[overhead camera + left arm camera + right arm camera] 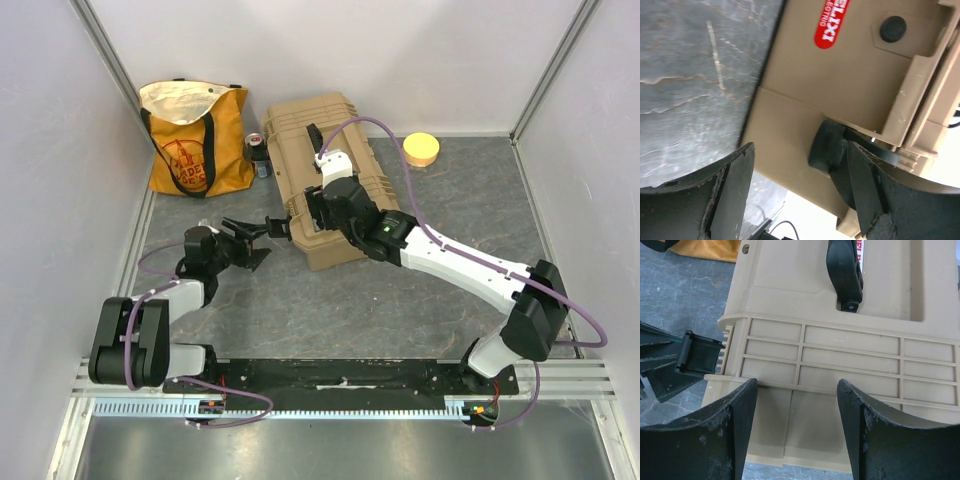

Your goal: Pack the tool kit

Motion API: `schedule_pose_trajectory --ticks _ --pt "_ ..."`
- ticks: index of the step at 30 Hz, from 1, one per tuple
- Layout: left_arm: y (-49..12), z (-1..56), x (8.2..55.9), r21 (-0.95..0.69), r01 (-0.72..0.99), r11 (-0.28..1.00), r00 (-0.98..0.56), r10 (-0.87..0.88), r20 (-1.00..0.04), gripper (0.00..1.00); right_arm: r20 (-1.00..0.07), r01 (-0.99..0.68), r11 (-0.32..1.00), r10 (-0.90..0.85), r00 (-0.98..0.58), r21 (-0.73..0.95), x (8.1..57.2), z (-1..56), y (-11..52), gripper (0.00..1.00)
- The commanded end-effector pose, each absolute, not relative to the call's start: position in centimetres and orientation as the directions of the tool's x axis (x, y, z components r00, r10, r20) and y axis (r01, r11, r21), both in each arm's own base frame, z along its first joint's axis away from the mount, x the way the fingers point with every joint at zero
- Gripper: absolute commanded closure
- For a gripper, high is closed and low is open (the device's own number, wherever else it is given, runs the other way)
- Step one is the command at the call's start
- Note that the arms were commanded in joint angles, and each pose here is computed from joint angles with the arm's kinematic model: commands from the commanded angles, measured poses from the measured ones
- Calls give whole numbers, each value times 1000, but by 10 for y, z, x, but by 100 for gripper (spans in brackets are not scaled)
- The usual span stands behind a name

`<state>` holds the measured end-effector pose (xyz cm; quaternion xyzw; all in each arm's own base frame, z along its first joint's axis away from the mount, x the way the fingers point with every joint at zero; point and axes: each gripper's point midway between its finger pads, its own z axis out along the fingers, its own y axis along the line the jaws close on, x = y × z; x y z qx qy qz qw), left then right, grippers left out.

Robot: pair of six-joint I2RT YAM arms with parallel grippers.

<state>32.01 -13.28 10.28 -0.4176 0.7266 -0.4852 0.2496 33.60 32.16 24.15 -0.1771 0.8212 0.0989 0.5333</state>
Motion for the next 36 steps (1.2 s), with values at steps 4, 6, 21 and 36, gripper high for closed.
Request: schedule_pose_trajectory --ticks 4,6,21,36 --pt "-166 139 340 -960 -280 1 -577 -799 168 22 -839 -427 902 -274 -470 -55 324 200 324 28" --pt "-170 140 342 -964 -266 -25 -583 -792 181 23 -841 -427 903 -269 -470 -51 324 202 325 28" --pt "-175 156 344 -975 -217 -44 -545 -823 158 32 -845 -414 910 -252 -473 -39 325 207 324 27" --pt "-204 165 336 -955 -144 -260 -565 -771 295 72 -840 -421 906 -260 -477 -42 324 207 325 27"
